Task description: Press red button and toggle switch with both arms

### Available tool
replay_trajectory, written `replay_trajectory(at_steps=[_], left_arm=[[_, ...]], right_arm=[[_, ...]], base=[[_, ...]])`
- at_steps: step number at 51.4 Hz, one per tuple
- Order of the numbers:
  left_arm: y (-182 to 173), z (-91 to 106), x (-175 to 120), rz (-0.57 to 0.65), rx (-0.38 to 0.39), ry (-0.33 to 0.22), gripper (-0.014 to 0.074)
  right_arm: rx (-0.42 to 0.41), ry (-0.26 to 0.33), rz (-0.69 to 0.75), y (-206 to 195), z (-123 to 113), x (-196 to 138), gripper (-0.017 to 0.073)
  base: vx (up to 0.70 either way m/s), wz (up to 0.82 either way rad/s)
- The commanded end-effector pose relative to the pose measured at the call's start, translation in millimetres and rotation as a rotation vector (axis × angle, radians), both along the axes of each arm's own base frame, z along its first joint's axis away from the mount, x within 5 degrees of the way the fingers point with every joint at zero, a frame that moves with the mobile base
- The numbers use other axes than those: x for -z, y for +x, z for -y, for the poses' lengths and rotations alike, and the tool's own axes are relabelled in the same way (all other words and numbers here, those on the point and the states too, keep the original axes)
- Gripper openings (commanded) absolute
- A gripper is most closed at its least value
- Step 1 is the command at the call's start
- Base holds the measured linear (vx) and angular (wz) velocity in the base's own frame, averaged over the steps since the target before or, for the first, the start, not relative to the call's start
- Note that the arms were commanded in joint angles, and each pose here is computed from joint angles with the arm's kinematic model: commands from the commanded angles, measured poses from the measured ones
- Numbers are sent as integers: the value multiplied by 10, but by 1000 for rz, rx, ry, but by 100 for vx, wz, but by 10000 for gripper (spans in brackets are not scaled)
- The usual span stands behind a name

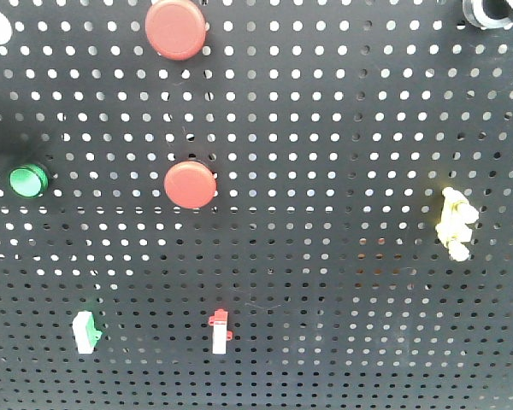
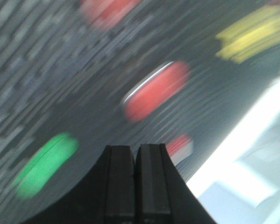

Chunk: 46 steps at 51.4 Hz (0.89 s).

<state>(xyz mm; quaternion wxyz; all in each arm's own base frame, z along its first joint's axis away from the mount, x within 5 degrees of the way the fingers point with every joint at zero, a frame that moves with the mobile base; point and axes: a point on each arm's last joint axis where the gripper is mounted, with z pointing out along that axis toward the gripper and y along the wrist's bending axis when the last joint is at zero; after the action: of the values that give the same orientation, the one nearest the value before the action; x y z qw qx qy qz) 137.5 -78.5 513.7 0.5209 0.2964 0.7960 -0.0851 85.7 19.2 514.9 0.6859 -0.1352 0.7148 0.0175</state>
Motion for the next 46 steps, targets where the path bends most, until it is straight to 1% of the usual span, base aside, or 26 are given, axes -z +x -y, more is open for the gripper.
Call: replay_trajectory(at_steps=[1, 3, 6, 7, 9, 13, 17, 25, 29, 33, 37, 43, 46], left_arm=[[54, -132, -12, 53, -143, 47, 1], [81, -154, 53, 54, -166, 88, 1], [96, -163, 186, 40, -173, 123, 1], [96, -162, 219, 44, -168, 128, 1], [112, -144, 354, 41, -152, 142, 1], [92, -138, 602, 66, -130, 139, 1], [19, -155, 874, 112, -110, 103, 1], [-279, -268, 1397, 224, -89, -56, 1], [-416, -323, 1627, 264, -80, -124, 1], [-524, -370, 1824, 288, -73, -172, 1], [-621, -422, 1945, 305, -74, -202, 1], [-691, -465, 2077, 303, -77, -201, 1], [-697, -469, 2146, 291, -78, -192, 1]], right_arm=[[119, -6, 48, -173, 104, 94, -3], [128, -11, 46, -239, 112, 204, -3], [133, -19, 65, -368, 114, 365, -3], [133, -23, 57, -376, 115, 449, -3], [135, -26, 93, -506, 114, 589, -3], [141, -19, 138, -676, 116, 825, -3], [142, -11, 180, -844, 115, 1045, -3], [140, -7, 220, -1086, 110, 1412, -3], [144, -8, 244, -1147, 111, 1556, -3], [140, -11, 179, -1057, 111, 1639, -3], [124, 3, 133, -1006, 97, 1668, -3], [87, 38, 64, -954, 63, 1697, -3], [79, 43, 44, -945, 55, 1710, -3]], base=[[0, 0], [0, 0], [0, 0], [0, 0], [0, 0], [0, 0], [0, 0], [0, 0], [0, 0], [0, 0], [0, 1], [0, 0], [0, 0]])
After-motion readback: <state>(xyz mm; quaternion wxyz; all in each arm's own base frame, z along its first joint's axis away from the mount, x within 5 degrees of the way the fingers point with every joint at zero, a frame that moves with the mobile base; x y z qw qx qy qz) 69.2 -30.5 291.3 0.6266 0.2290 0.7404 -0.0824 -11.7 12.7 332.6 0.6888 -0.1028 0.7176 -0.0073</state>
